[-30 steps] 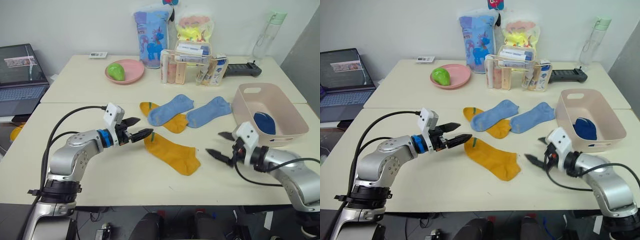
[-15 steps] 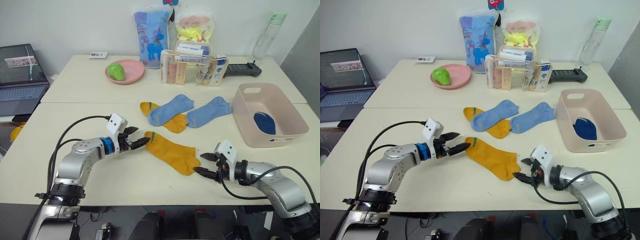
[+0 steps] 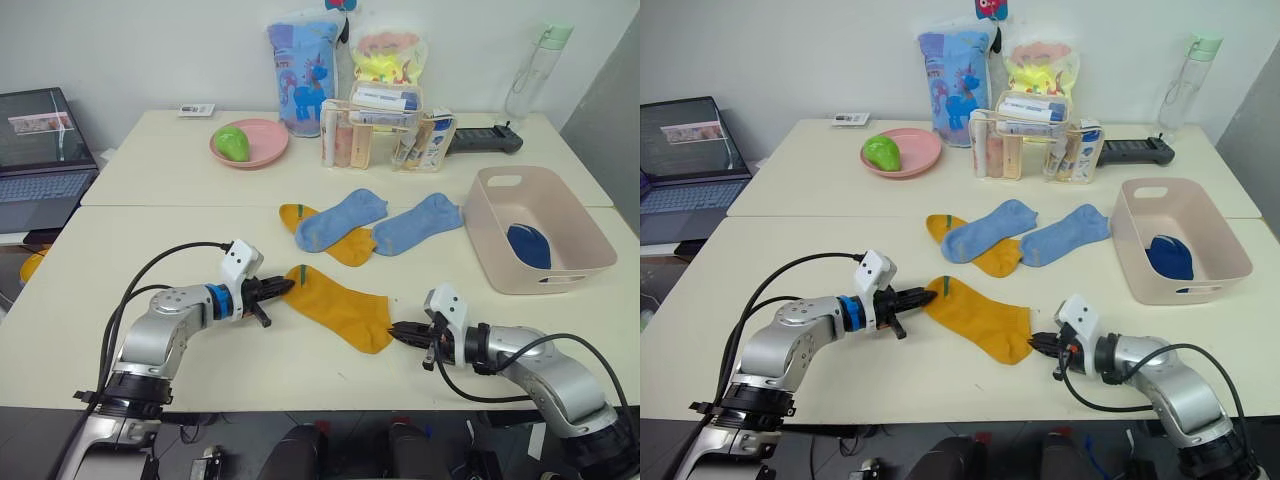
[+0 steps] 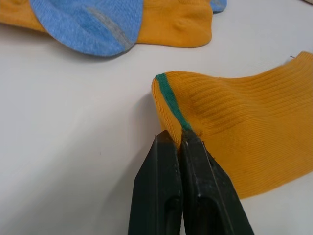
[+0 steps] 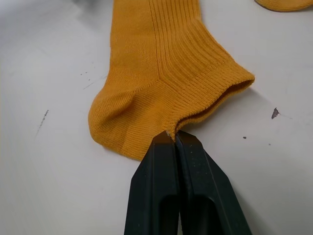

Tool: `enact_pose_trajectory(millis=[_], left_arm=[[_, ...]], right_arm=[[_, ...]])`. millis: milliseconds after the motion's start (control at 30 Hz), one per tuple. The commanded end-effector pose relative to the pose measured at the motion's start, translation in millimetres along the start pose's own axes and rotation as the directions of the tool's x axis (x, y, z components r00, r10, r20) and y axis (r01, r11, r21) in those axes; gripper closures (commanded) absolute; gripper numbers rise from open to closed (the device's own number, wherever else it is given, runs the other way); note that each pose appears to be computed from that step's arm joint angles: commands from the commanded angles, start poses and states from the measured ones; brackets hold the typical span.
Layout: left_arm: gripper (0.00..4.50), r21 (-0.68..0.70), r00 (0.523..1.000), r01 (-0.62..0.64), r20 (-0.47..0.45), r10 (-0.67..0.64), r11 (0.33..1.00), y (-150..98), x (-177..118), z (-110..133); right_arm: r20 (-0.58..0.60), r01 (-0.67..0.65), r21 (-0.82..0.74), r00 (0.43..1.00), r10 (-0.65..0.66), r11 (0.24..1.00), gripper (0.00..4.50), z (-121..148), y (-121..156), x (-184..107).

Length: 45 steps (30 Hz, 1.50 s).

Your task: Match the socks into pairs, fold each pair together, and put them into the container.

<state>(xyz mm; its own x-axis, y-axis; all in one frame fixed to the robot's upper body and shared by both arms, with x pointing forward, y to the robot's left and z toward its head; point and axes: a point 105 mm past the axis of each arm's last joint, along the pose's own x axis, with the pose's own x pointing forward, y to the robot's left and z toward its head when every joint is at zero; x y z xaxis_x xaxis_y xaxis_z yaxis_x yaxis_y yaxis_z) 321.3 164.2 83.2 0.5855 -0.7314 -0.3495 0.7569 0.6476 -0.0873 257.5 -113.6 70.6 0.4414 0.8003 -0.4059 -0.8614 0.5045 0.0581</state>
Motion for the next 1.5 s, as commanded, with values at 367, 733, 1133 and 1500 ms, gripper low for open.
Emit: enact_pose_trajectory(millis=[367, 733, 1133, 1500], left_arm=[[4.48, -0.383, 0.981, 0.069, 0.193, 0.007, 0.921, -65.1, -26.9, 8.1], [4.48, -0.461, 0.963, -0.054, 0.21, 0.168, 0.886, -81.8, -17.7, -10.7], [3.25, -0.449, 0.969, -0.055, 0.191, 0.155, 0.892, -79.7, -19.5, -12.5], [0.36, -0.021, 0.987, -0.078, 0.136, 0.08, 0.997, -51.6, -53.5, 19.0]], right_arm=[[-0.048, 0.2, -0.043, 0.978, -0.202, 0.979, 4.5, 8.7, -32.3, -44.2], [-0.058, 0.145, -0.011, 0.988, -0.145, 0.989, 4.5, 8.2, -24.0, -40.5], [-0.001, 0.159, -0.023, 0.987, -0.159, 0.987, 2.44, 18.4, -27.3, -36.1], [0.166, 0.179, -0.191, 0.975, -0.148, 0.965, 0.33, 70.8, -21.4, -38.9]])
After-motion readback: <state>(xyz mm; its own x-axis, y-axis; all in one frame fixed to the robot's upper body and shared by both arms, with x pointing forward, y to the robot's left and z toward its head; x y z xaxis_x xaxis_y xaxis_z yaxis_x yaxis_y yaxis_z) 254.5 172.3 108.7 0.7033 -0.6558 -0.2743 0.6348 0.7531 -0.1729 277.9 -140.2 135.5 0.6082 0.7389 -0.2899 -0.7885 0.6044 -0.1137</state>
